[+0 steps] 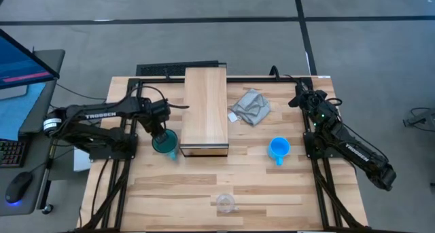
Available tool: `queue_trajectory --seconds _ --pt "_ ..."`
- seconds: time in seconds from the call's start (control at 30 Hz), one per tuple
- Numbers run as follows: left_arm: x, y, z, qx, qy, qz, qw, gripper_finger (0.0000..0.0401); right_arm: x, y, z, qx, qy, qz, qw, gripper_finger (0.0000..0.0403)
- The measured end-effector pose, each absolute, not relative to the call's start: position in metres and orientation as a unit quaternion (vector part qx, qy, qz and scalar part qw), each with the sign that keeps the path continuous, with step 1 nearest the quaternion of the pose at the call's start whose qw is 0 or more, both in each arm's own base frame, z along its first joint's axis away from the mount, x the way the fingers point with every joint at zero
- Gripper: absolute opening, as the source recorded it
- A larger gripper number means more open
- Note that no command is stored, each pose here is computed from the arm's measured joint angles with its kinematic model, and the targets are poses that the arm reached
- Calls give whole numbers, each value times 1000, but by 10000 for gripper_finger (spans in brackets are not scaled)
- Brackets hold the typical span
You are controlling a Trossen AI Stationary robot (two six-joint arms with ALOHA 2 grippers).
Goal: Stack small to large cups/mugs on shelf
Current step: Put the green mug on the shelf
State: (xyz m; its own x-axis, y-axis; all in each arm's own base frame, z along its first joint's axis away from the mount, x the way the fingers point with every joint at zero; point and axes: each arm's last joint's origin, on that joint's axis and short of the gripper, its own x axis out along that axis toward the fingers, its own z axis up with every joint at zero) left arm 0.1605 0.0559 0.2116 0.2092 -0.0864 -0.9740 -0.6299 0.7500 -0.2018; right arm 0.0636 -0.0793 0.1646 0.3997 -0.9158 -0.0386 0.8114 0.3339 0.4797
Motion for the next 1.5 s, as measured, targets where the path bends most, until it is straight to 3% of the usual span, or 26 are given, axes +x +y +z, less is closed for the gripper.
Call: queue_trajectory --seconds 0.33,0.63,0.9,1.13,1.5 --pt "148 54 247 -251 657 201 682 9 64 -79 165 218 -120 -534 808 33" --pt "138 56 305 -253 626 179 716 9 64 -79 165 218 -120 -534 808 33" --pt "127 64 367 -252 515 216 790 9 64 -79 165 224 -124 -533 807 33" --pt "156 80 407 -302 399 230 835 9 64 -79 165 222 -122 -533 807 33" --pt "238 130 436 -344 365 324 802 9 64 -79 164 223 -119 -524 813 33"
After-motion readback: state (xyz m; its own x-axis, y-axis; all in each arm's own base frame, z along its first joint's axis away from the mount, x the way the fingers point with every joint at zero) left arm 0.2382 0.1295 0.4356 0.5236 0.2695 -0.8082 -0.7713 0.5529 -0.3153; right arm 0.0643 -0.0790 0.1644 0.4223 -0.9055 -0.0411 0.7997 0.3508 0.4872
